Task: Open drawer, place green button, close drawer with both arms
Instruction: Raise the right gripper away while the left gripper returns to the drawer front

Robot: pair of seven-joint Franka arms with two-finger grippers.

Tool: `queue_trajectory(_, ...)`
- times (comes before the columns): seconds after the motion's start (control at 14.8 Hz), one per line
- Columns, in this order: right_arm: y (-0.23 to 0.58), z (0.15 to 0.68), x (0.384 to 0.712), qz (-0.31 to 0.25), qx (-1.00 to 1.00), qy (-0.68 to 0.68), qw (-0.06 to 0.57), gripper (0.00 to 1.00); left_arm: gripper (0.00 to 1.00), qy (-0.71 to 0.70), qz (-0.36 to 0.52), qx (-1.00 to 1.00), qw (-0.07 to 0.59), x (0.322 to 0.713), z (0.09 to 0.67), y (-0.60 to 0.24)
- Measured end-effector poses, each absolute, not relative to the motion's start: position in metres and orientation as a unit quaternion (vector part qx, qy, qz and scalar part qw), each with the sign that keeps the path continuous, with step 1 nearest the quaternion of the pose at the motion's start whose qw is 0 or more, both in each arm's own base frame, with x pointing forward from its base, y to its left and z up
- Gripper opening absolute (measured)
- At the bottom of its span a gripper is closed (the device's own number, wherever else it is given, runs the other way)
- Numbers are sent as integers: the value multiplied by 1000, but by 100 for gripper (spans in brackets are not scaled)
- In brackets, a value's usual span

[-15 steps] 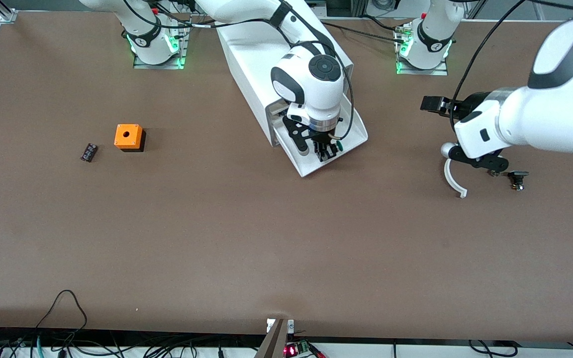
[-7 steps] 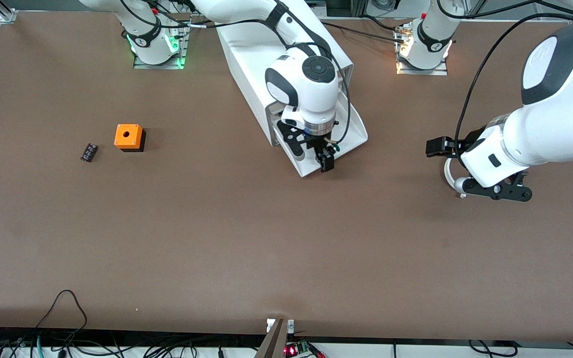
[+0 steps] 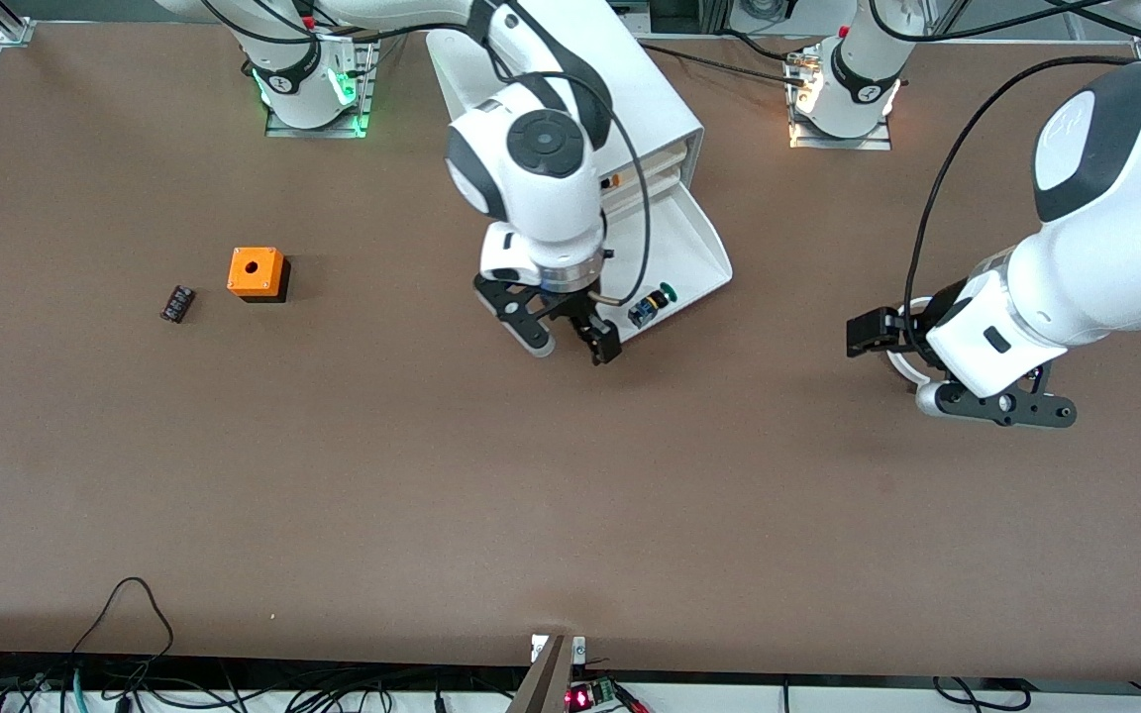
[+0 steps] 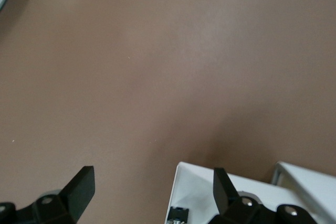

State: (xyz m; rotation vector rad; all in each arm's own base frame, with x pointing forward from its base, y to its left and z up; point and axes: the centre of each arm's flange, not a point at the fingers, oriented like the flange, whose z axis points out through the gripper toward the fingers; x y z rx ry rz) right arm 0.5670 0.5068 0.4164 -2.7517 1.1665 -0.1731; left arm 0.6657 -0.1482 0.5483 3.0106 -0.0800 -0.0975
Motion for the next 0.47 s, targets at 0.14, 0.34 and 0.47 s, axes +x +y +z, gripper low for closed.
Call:
queue_trajectory(0.14, 474, 432, 590, -56, -931, 352, 75, 100, 99, -14, -5, 998, 66, 660, 543, -152)
queue_trajectory(0.34, 416, 444, 619, -37, -954, 292, 55, 100, 99, -3, 43, 997, 64, 632, 538, -157)
queue_trajectory(0.47, 377, 453, 635, -24, -966, 253, 44, 100, 98, 10, 58, 996, 62, 615, 526, -156)
